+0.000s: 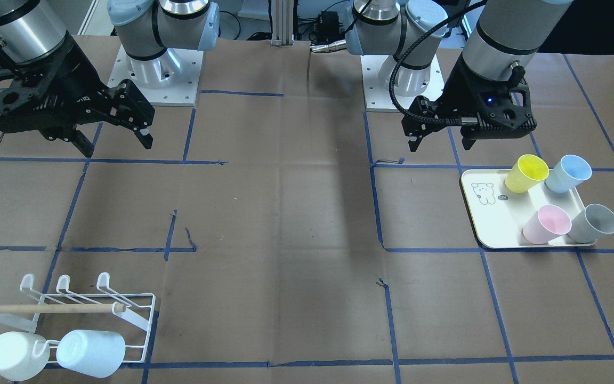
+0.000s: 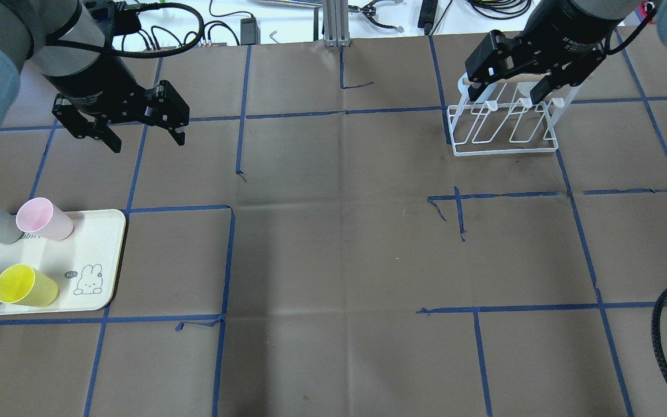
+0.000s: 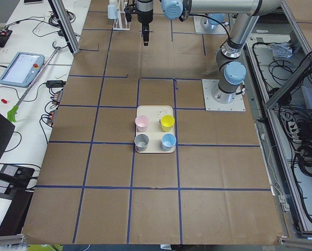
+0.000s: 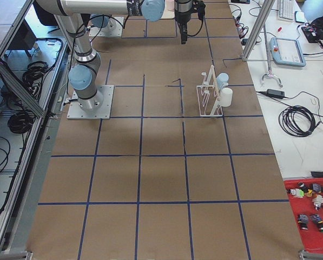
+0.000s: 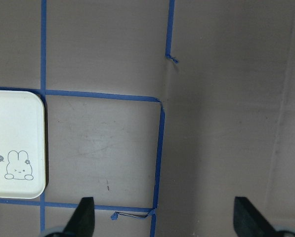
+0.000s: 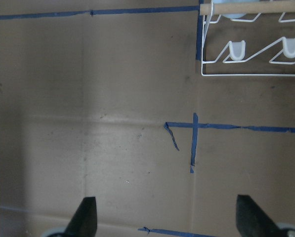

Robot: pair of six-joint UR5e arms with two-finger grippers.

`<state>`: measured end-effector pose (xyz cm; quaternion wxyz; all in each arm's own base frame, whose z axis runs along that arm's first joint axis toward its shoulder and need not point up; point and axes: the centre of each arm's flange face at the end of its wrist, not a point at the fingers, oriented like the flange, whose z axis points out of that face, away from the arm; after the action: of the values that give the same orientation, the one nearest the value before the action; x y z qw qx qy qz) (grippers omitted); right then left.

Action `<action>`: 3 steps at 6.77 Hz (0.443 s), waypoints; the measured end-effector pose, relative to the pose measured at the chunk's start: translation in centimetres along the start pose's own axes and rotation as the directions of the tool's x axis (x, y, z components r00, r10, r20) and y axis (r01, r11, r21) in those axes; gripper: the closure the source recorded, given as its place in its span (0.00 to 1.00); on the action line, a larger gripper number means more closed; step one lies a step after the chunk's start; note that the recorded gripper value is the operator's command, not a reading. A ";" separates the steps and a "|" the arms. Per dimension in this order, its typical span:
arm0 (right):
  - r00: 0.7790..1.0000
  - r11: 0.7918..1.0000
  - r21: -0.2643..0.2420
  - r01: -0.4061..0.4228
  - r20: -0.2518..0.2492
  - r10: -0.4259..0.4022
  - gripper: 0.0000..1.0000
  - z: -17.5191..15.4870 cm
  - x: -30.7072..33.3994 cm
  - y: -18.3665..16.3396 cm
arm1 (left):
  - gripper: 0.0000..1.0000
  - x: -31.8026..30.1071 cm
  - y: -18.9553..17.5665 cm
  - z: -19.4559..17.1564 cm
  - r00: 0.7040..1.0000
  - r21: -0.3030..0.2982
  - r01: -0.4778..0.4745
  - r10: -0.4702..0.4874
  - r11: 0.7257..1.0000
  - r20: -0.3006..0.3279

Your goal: Transfer IKEA cup to right arm and place on rack

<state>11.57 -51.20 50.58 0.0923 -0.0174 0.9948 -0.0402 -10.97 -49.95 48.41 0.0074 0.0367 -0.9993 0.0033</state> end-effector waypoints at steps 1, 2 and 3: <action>1.000 1.000 -0.022 -0.001 -0.008 0.001 0.00 0.5 -0.9 0.5 | 0.01 0.1 0.1 0.0 1.000 0.000 -0.002 0.002 1.000 0.000; 0.999 0.999 -0.042 -0.010 -0.034 0.008 0.00 1.3 -2.5 1.1 | 0.01 0.6 0.2 0.0 1.000 -0.001 -0.010 0.010 1.000 0.001; 0.996 0.997 -0.058 -0.043 -0.080 0.039 0.00 2.5 -3.6 1.6 | 0.01 1.2 0.3 0.0 1.000 0.003 -0.022 0.022 1.000 0.002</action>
<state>15.51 -49.60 48.69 0.0532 0.0020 0.9985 -0.0091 -12.17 -49.70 48.42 0.0064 0.0257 -0.9996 0.0046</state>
